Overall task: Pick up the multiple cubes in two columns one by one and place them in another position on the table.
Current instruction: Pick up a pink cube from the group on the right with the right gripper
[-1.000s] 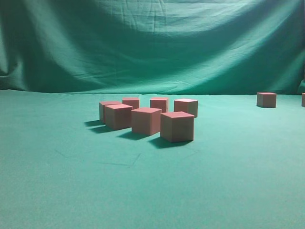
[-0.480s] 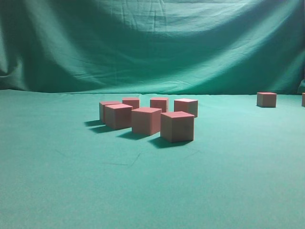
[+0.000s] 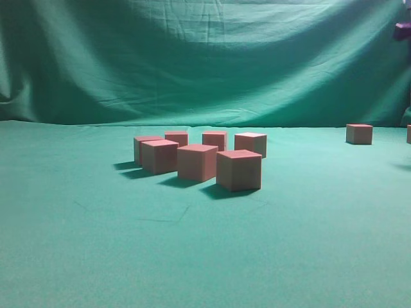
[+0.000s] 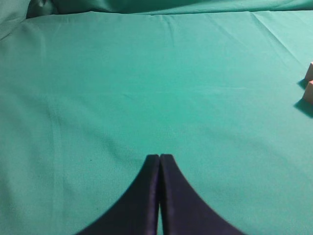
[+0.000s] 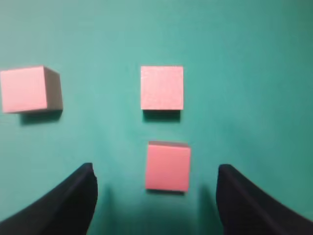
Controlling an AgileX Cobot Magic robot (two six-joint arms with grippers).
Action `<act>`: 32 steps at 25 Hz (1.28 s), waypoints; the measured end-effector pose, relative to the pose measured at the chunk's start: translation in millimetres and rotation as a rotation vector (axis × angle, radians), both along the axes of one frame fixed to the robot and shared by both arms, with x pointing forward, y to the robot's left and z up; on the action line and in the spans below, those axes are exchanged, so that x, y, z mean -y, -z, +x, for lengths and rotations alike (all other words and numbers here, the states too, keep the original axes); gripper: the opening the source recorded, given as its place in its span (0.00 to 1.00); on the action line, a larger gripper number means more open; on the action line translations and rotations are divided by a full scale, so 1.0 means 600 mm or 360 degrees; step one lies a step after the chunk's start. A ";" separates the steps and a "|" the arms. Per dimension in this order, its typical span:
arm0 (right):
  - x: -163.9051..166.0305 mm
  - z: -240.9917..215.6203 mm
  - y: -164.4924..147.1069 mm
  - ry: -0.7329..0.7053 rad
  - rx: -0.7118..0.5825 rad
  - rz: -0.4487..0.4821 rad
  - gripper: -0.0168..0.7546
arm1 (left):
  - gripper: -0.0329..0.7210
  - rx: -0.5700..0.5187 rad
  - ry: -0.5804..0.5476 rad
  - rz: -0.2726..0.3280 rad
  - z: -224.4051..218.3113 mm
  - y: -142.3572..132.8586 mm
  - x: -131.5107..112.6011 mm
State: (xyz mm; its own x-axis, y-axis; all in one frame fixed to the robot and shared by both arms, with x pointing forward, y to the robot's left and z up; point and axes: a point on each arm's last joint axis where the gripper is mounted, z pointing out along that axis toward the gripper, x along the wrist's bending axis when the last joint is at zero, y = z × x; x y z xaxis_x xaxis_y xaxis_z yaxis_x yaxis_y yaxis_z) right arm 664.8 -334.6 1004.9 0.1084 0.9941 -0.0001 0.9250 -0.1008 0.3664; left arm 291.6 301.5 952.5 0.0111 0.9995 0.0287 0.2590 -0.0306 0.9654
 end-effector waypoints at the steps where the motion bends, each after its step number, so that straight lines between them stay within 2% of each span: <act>1: 0.001 0.008 0.008 -0.0007 -0.0006 -0.0002 0.68 | 0.04 0.0000 0.0000 0.0000 0.000 0.000 0.000; 11: 0.009 0.038 0.104 -0.0052 -0.0175 -0.0065 0.68 | 0.04 0.0000 0.0000 0.0000 0.000 0.000 0.000; 19: 0.009 0.043 0.112 -0.0055 -0.0143 -0.0067 0.68 | 0.04 0.0000 0.0000 0.0000 0.000 0.000 0.000; 24: 0.009 0.045 0.120 -0.0054 -0.0153 -0.0063 0.37 | 0.04 0.0000 0.0000 0.0000 0.000 0.000 0.000; 29: 0.008 0.042 0.120 -0.0048 -0.0188 -0.0048 0.36 | 0.04 0.0000 0.0000 0.0000 0.000 0.000 0.000; 32: 0.003 0.031 0.102 -0.0030 -0.0240 0.0002 0.36 | 0.04 0.0000 0.0000 0.0000 0.000 0.000 0.000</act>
State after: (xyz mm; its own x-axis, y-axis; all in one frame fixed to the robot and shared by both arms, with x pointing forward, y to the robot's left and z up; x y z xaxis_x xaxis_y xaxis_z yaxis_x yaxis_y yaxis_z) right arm 683.5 -336.6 944.0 0.0886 0.9960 -0.0135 0.9712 -0.0833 0.2232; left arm 291.6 301.5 952.5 0.0111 0.9995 0.0287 0.2590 -0.0306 0.9654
